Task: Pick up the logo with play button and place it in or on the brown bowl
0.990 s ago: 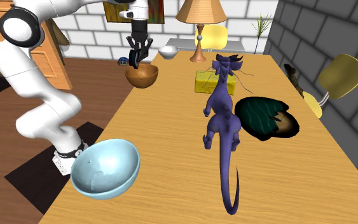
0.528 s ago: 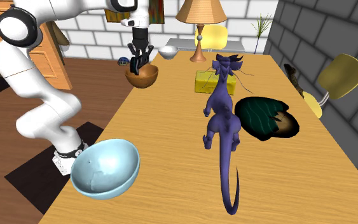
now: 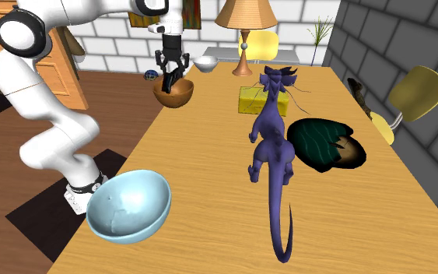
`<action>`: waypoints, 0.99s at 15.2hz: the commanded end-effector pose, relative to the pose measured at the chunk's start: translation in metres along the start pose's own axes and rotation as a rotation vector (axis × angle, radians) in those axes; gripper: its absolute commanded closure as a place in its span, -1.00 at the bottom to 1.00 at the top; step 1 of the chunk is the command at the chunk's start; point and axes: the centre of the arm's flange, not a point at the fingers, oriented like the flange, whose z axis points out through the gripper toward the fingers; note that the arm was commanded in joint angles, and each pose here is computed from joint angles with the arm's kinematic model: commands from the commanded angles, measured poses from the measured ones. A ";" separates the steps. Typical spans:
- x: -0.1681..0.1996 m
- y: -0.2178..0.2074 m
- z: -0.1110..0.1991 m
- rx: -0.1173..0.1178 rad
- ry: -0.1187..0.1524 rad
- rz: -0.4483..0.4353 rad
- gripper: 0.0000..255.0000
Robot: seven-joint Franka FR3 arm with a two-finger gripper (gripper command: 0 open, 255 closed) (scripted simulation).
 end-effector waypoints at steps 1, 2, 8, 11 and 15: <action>0.000 0.000 0.000 0.000 0.000 0.000 -1.00; 0.000 0.000 0.000 0.000 0.000 0.000 -1.00; 0.000 0.000 -0.050 0.000 0.000 0.000 -1.00; 0.000 0.000 -0.050 0.000 0.000 0.000 -1.00; 0.000 0.000 -0.050 0.000 0.000 0.000 -1.00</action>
